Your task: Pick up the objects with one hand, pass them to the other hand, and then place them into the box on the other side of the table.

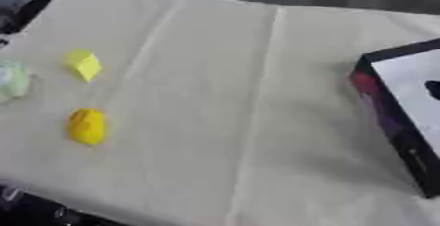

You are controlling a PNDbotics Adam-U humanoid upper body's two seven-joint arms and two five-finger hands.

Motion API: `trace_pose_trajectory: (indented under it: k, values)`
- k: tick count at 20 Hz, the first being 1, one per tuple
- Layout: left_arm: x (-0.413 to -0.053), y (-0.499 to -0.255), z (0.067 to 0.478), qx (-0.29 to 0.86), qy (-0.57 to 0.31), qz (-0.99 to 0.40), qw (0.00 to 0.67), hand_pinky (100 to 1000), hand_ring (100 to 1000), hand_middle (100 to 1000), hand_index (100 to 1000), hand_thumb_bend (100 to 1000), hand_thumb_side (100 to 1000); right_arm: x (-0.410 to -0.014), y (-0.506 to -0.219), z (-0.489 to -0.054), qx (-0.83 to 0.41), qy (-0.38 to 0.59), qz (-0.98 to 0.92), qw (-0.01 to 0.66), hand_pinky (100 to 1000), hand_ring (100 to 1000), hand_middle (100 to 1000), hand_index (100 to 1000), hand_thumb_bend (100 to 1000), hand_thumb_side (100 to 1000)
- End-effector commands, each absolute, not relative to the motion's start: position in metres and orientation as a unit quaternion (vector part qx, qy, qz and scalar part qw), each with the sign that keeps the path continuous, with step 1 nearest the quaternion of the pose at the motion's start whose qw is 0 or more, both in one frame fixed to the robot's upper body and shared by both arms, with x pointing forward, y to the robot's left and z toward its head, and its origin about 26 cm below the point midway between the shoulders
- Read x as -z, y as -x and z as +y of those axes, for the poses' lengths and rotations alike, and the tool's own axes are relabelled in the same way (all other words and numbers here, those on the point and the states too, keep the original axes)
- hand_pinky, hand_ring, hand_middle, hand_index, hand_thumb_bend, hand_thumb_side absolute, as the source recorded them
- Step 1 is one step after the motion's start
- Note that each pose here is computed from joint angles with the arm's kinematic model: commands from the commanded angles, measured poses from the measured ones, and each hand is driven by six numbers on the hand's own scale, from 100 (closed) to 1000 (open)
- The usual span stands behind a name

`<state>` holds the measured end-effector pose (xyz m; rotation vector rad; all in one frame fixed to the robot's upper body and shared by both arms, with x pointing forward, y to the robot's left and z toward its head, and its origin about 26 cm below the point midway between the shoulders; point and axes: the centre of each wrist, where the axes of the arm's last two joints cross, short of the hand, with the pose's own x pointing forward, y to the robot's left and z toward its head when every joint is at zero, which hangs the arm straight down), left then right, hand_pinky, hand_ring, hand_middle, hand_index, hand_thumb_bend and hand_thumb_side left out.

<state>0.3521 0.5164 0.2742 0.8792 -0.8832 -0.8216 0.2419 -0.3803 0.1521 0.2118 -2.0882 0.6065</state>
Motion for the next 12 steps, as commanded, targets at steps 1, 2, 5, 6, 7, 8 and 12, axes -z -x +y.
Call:
trace_pose_trajectory:
  k: [1,2,5,6,7,8,12]
  values:
    - [-0.2993,-0.343,0.5253,0.367,-0.424,-0.4,0.725,914,904,802,851,779,401,-0.164,-0.2408,-0.3816,-0.263,-0.082,-0.85,0.45,1000,924,983,1000,100,599]
    - [-0.2987,-0.343,0.5256,0.368,-0.423,-0.399,0.726,914,904,802,851,778,400,-0.1641,-0.2409,-0.3816,-0.264,-0.082,-0.849,0.45,1000,924,983,1000,100,599]
    - [-0.2974,-0.3431,0.5264,0.368,-0.422,-0.397,0.727,914,903,802,852,770,408,-0.1641,-0.241,-0.3814,-0.265,-0.082,-0.849,0.45,1000,924,983,1000,100,599]
    - [-0.2971,-0.3431,0.5268,0.367,-0.422,-0.397,0.728,914,903,803,853,769,408,-0.1641,-0.241,-0.3814,-0.265,-0.082,-0.849,0.45,1000,925,983,1000,100,599]
    - [-0.2966,-0.3432,0.5271,0.366,-0.422,-0.397,0.728,914,903,803,853,769,408,-0.1641,-0.2411,-0.3813,-0.265,-0.082,-0.849,0.451,1000,925,983,1000,100,599]
    - [-0.2961,-0.3433,0.5272,0.366,-0.421,-0.397,0.729,914,903,803,853,770,408,-0.1642,-0.2411,-0.3812,-0.265,-0.082,-0.849,0.45,1000,925,983,1000,100,599]
    - [-0.2942,-0.345,0.5265,0.371,-0.413,-0.396,0.731,918,907,808,858,781,411,-0.164,-0.2412,-0.3811,-0.266,-0.082,-0.848,0.451,1000,925,983,1000,100,600]
